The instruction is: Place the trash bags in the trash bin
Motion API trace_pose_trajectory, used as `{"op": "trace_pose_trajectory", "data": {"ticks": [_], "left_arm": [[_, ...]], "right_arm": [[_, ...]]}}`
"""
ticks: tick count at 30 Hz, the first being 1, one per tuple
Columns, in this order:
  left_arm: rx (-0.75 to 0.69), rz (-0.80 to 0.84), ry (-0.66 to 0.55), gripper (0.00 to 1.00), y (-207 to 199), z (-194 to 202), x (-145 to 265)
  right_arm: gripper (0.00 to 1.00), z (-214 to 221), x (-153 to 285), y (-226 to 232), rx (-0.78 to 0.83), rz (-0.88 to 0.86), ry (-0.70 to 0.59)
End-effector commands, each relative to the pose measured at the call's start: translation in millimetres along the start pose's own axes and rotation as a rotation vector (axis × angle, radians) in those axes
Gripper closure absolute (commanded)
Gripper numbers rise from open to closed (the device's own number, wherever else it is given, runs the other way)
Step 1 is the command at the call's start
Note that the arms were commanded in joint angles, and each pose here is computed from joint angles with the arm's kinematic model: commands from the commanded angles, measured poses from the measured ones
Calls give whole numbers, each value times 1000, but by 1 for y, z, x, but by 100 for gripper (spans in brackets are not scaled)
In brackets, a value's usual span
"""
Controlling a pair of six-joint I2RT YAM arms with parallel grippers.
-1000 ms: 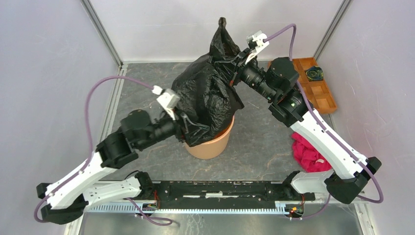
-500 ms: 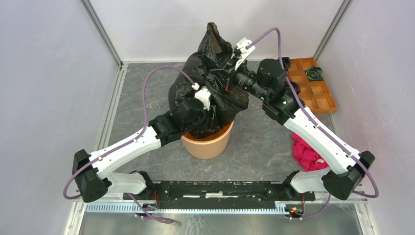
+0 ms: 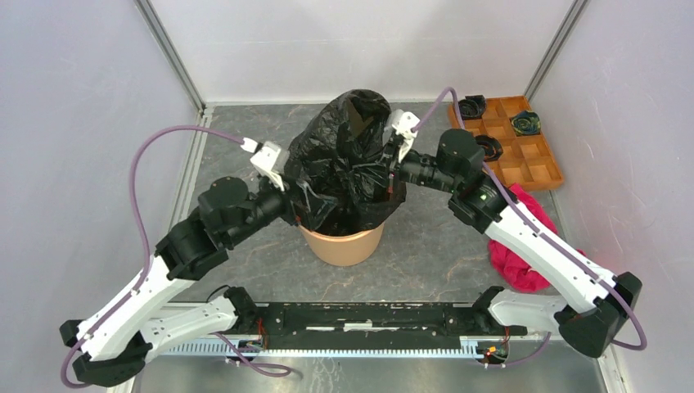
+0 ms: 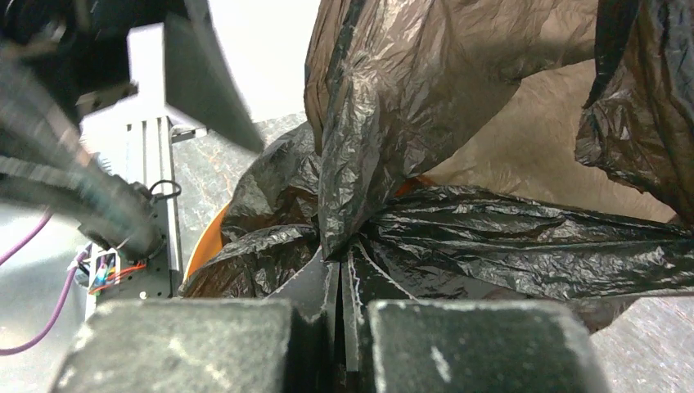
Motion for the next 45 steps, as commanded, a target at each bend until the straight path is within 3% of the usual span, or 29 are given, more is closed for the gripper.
{"op": "trace_pose_trajectory", "data": {"ticks": [1,6,13,19,22,26,30,34,38,45], "left_arm": [[-24,-135,-23,0,24,-24,3],[139,-336,-89,0,73,-60,-12],[311,-424,-260,0,103,-125,-34],[340,-237,-108,0,112,-140,-93],[334,-77,13,1,105,-130,-118],[324,77,137,13,87,-100,-128],[219,46,127,17,66,-76,-97],[206,47,49,18,55,-66,-60],[265,34,94,20,54,-51,-60],[309,2,204,19,48,-2,-89]], "right_arm": [[99,-21,16,16,81,-65,-127],[99,-21,19,25,44,-122,-132],[99,-21,23,32,22,-170,-123],[99,-18,25,49,10,-328,-106],[99,-13,26,54,4,-375,-98],[99,-9,25,52,4,-353,-92],[96,-11,22,48,-2,-326,-86],[94,-12,21,45,-14,-295,-80],[92,-9,19,38,-51,-221,-93],[99,-15,19,25,-162,-61,-137]]}}
Point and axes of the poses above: each gripper's point midway between its finger pads, its own x axis back along the fingers, its own y axis along the line the jaws close on, z = x × y, the point moved 6 cm from there along x, back along the fingers, and after that the axes turned 1 degree about -x, right-handed, at the moved point
